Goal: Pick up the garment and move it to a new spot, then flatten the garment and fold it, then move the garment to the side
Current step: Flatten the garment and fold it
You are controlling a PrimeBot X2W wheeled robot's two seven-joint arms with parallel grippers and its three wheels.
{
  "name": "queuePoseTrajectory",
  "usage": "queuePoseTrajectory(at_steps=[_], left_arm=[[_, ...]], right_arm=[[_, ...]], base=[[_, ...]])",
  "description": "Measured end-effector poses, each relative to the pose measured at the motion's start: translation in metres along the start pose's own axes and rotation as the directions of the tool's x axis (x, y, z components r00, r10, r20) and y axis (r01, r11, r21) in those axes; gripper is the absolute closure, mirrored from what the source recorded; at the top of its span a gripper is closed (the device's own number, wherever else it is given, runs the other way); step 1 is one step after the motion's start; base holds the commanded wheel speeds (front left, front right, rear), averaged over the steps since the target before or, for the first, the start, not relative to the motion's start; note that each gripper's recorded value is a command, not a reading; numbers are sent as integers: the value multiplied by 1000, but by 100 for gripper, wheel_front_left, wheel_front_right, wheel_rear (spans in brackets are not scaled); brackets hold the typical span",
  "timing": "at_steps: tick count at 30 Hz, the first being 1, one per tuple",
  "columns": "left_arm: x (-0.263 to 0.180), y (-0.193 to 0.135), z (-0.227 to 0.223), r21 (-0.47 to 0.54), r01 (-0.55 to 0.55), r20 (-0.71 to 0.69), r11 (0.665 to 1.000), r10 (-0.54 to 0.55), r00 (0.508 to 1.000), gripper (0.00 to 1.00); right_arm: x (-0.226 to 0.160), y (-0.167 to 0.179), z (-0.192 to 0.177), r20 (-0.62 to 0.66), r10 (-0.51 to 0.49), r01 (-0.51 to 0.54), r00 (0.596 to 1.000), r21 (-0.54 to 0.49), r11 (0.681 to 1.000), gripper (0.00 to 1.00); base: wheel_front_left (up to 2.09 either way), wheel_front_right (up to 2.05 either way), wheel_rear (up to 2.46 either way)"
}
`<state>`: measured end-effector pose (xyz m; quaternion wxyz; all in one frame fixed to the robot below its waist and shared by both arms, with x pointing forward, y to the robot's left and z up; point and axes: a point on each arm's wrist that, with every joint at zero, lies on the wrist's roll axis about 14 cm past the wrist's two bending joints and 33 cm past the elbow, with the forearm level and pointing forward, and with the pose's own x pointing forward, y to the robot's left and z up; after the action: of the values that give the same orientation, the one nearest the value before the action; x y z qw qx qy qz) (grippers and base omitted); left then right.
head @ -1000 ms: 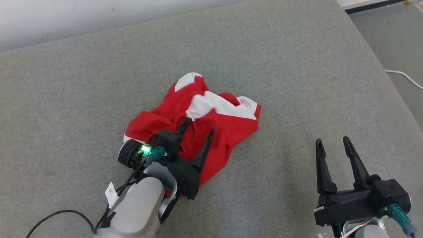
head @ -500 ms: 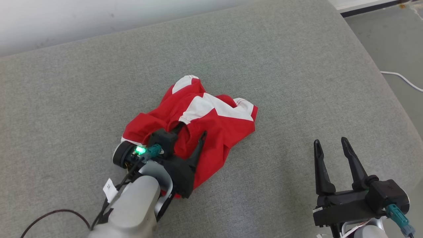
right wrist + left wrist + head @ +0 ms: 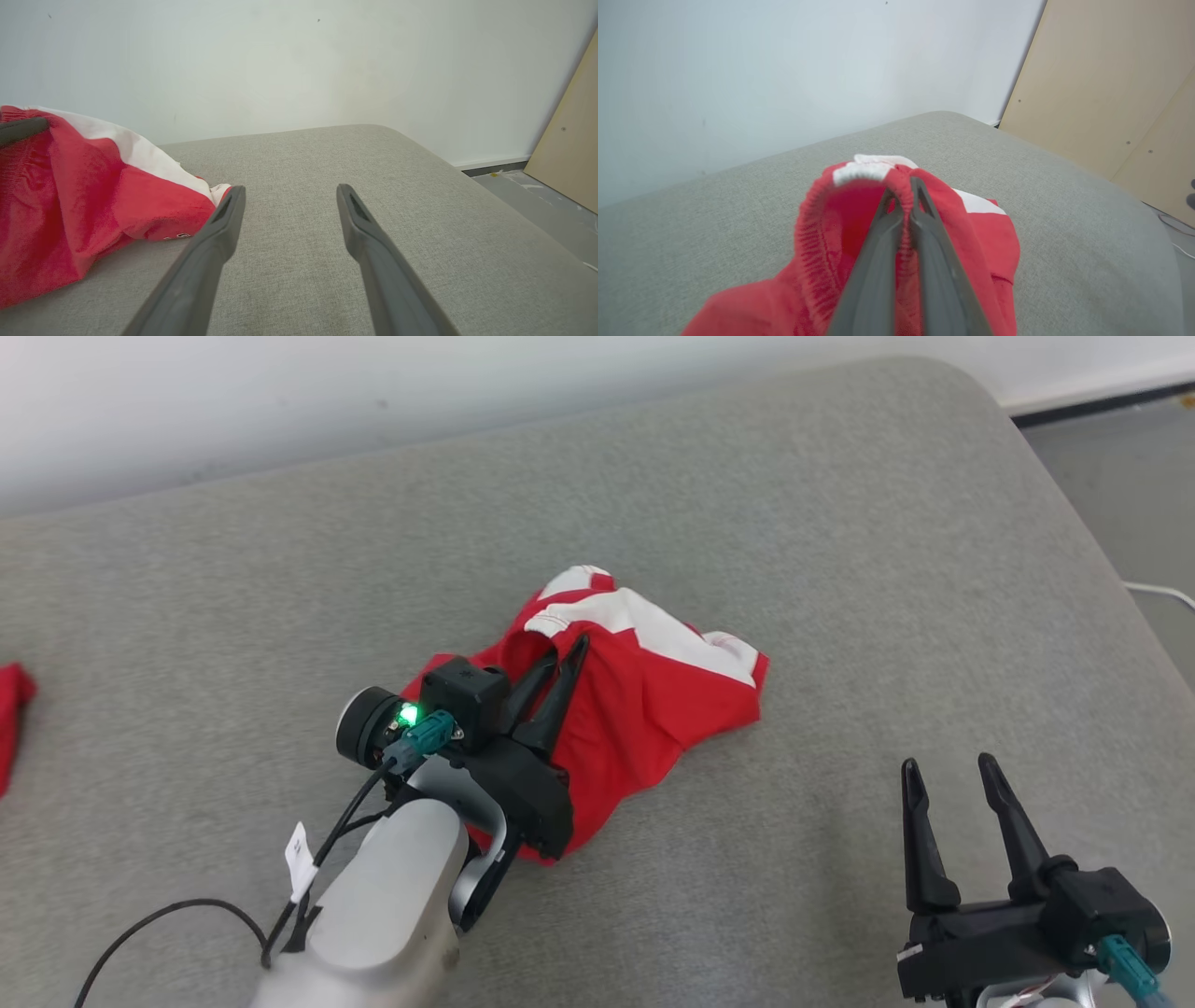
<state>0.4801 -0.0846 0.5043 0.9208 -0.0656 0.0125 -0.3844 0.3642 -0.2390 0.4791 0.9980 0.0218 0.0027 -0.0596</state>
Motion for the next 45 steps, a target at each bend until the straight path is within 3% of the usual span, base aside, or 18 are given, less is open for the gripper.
queuePoseTrajectory(at_steps=[8,16,27,37,38,39,45], left_arm=[[-44,15,33,33,-84,94,996,81,992,100],[-118,34,16,20,-218,39,976,217,975,100],[-214,49,-44,-79,-443,-113,893,433,894,100],[-255,81,-64,-46,-562,-172,826,548,819,99],[-256,82,-64,-47,-568,-171,822,554,815,68],[-256,83,-63,-48,-572,-167,819,558,813,0],[-262,102,-22,-70,-627,-30,776,626,779,0]], right_arm=[[3,31,2,13,93,-93,996,16,996,0],[10,69,7,34,204,-205,978,28,978,0],[9,89,13,53,261,-263,964,29,964,0],[9,91,10,43,269,-270,962,23,963,0],[8,92,10,44,270,-271,962,22,962,0],[8,92,11,46,271,-272,962,22,962,0],[4,92,12,48,273,-275,961,22,961,0]], base=[[0,0,0],[0,0,0],[0,0,0],[0,0,0],[0,0,0],[0,0,0],[0,0,0]])
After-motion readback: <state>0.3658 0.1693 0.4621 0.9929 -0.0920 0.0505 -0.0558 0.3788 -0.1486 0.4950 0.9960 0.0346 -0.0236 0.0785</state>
